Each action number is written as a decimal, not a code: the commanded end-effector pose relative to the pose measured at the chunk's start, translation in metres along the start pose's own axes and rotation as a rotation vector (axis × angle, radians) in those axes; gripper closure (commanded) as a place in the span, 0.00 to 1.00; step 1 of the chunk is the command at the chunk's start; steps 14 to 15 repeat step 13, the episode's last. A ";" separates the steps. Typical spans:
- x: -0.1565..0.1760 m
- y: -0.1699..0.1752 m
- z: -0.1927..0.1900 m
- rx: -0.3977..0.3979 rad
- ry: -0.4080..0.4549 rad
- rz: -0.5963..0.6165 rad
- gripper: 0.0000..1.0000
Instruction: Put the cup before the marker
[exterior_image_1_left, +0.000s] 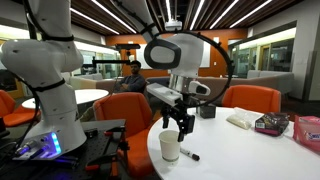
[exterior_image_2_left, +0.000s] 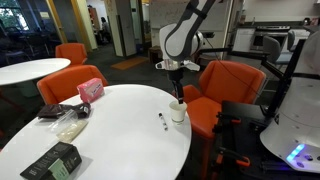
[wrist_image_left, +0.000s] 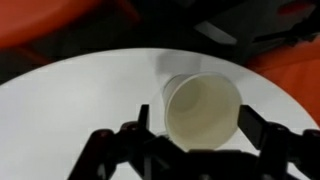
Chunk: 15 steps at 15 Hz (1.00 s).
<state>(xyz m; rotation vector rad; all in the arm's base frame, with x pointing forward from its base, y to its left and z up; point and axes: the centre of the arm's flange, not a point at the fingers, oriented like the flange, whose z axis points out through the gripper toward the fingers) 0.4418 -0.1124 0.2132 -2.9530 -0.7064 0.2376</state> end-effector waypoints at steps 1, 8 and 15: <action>0.000 -0.034 -0.040 0.035 -0.070 0.134 0.00; 0.040 -0.085 -0.095 -0.102 0.073 0.367 0.00; 0.064 -0.097 -0.105 -0.151 0.063 0.476 0.00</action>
